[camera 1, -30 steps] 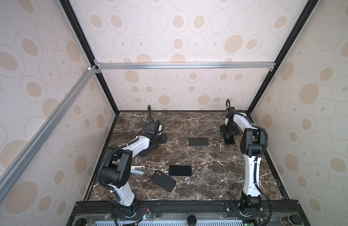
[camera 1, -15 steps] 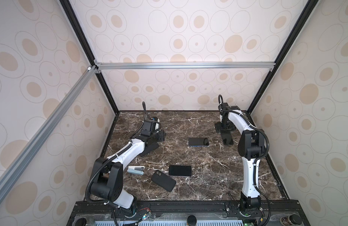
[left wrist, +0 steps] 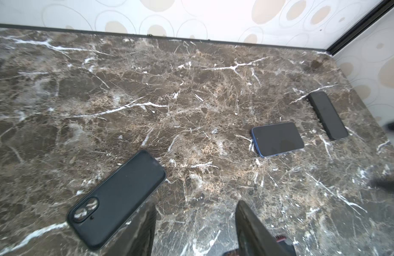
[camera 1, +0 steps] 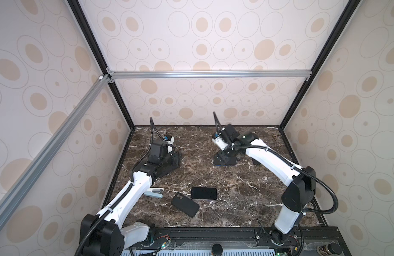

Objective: Put the phone into the phone case

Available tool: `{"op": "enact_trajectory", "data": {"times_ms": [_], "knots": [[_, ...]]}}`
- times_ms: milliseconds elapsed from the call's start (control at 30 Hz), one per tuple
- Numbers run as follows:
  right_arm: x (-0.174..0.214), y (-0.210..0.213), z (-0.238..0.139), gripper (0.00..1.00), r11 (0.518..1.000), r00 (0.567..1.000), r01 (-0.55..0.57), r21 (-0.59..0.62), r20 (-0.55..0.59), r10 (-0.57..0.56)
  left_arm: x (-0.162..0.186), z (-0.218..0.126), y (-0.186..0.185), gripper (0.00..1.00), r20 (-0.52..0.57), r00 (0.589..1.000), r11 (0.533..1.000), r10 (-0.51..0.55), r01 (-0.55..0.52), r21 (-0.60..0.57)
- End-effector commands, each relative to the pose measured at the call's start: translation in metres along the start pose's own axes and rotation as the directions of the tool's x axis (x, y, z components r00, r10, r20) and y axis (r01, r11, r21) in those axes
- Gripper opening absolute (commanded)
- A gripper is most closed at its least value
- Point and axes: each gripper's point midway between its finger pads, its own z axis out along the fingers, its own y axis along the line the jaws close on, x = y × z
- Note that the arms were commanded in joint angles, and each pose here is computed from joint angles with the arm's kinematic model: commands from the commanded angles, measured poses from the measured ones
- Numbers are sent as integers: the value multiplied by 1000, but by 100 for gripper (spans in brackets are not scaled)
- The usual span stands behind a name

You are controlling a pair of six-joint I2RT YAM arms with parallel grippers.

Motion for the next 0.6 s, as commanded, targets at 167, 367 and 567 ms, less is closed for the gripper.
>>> {"op": "enact_trajectory", "data": {"times_ms": [167,367,567], "knots": [[47,118,42,91,863,928,373,-341,149,-343,56,-31,6,58,-141,986,996,-87,85,-18],[71,121,84,92,828,879,456,-327,19,-476,90,-34,-5,59,-240,955,980,-176,192,45],[77,113,102,92,820,852,490,-295,-37,-523,109,-31,0,59,-289,937,978,-194,206,14]]}}
